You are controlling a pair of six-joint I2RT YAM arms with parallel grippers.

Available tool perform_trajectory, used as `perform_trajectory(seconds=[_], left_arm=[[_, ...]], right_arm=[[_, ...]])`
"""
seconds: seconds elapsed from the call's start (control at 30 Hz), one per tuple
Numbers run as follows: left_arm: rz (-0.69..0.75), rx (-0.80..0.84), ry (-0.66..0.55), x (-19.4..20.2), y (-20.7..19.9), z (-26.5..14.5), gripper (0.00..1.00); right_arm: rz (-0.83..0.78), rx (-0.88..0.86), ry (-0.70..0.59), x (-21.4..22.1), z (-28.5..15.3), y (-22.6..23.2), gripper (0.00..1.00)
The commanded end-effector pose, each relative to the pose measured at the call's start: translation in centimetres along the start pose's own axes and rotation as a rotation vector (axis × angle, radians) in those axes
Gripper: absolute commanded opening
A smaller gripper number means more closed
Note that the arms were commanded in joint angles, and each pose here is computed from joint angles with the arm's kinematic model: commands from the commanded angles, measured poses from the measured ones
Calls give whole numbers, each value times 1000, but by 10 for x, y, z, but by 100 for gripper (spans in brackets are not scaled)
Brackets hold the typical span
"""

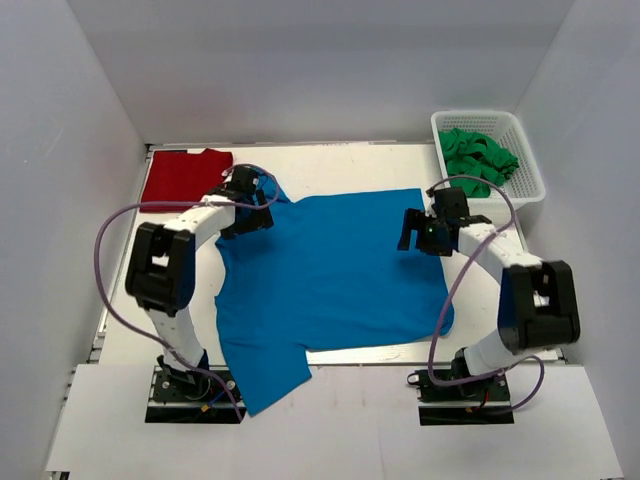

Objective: Fold and stack the t-shirts
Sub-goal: Flatten out the tshirt

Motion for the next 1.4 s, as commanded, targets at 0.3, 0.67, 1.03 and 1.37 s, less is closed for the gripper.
perform_trajectory(seconds=[0.3, 0.67, 1.03, 1.37], left_arm=[[7, 31, 21, -36, -22, 60, 100], [62, -49, -30, -100, -32, 116, 100], [94, 146, -266, -149, -43, 24, 100], [54, 355, -170, -44, -28, -57, 100]], right_arm=[[109, 106, 65, -32, 63, -7, 90], [40, 138, 25, -94, 93, -7, 90], [-151, -75, -136, -120, 17, 42, 90], [118, 79, -51, 8, -66, -7, 90]])
Point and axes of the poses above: each gripper's point midway between its finger pads, its own z axis out along the fingers, its own y axis along the line the jaws close on, x = y × z, the point moved 10 cm from there along -z, back along the fingers, and after that the axes turned 15 degrees about z, right-handed, at the moved point
